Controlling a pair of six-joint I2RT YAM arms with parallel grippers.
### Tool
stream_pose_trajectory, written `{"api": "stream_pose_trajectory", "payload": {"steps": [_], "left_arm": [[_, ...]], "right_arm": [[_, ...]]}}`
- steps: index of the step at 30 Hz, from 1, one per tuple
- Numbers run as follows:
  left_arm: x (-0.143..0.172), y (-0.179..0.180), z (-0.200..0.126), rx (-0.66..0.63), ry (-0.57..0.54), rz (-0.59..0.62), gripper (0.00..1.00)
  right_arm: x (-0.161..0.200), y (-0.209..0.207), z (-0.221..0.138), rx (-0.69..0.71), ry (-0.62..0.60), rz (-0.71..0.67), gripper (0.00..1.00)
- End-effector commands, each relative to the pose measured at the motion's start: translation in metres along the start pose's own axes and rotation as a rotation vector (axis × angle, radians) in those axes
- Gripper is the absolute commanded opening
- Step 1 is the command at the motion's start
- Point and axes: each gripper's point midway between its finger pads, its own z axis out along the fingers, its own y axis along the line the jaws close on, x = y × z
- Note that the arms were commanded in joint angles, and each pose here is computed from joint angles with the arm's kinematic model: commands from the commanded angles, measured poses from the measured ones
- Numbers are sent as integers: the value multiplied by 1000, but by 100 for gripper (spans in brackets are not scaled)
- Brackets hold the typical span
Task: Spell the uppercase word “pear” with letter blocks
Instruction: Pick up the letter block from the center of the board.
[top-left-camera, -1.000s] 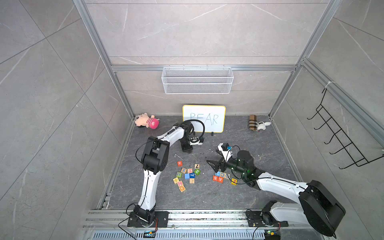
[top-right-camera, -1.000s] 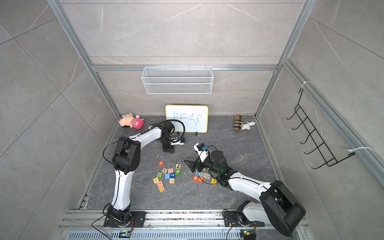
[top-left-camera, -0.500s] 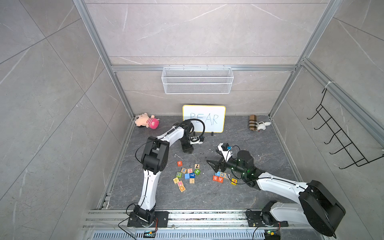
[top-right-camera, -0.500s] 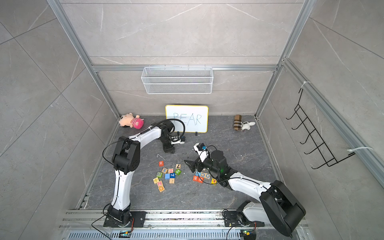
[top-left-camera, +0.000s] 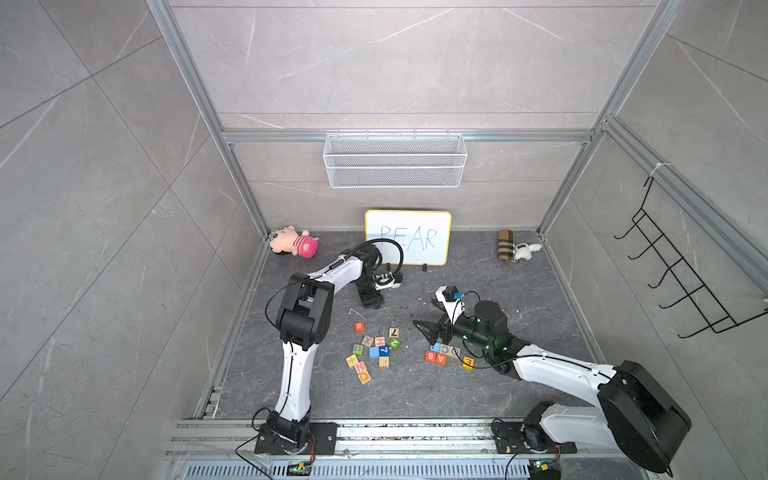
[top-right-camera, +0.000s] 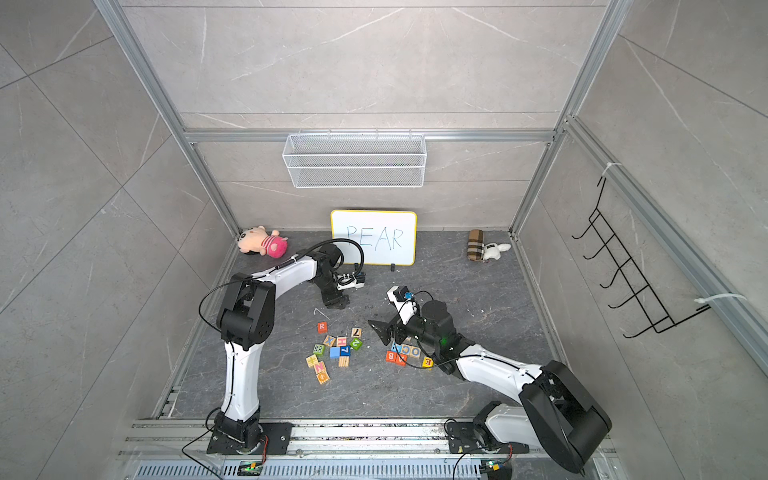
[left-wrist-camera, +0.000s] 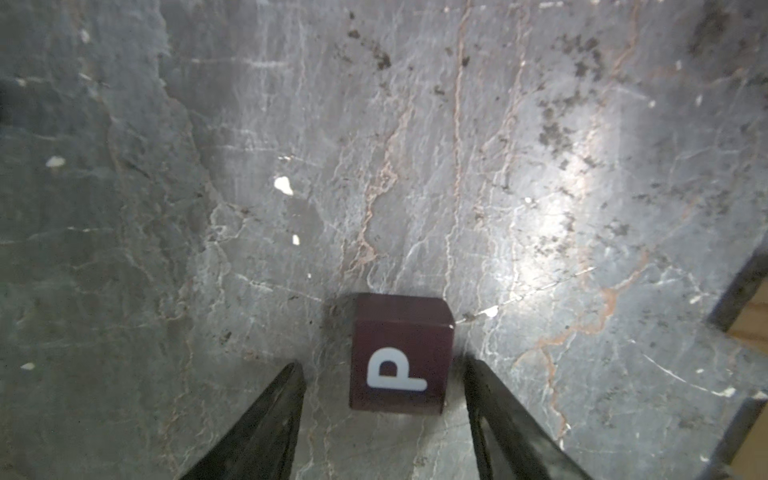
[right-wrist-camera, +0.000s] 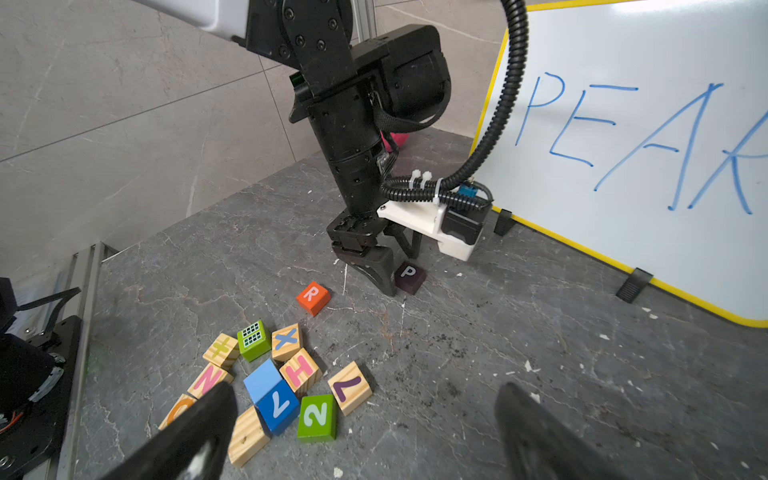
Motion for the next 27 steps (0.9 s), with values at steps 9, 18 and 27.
{"api": "stream_pose_trajectory", "payload": {"steps": [9, 18, 27], "left_arm": [[3, 24, -19, -83, -41, -61, 66], [1, 22, -32, -79, -79, -100, 70], [-17, -7, -60, -27, -220, -158, 68]], "right_arm": [[-4, 6, -4, -22, -25, -1, 99], [-4, 6, -5, -22, -25, -2, 99], [-4, 6, -3, -26, -22, 1, 99]]}}
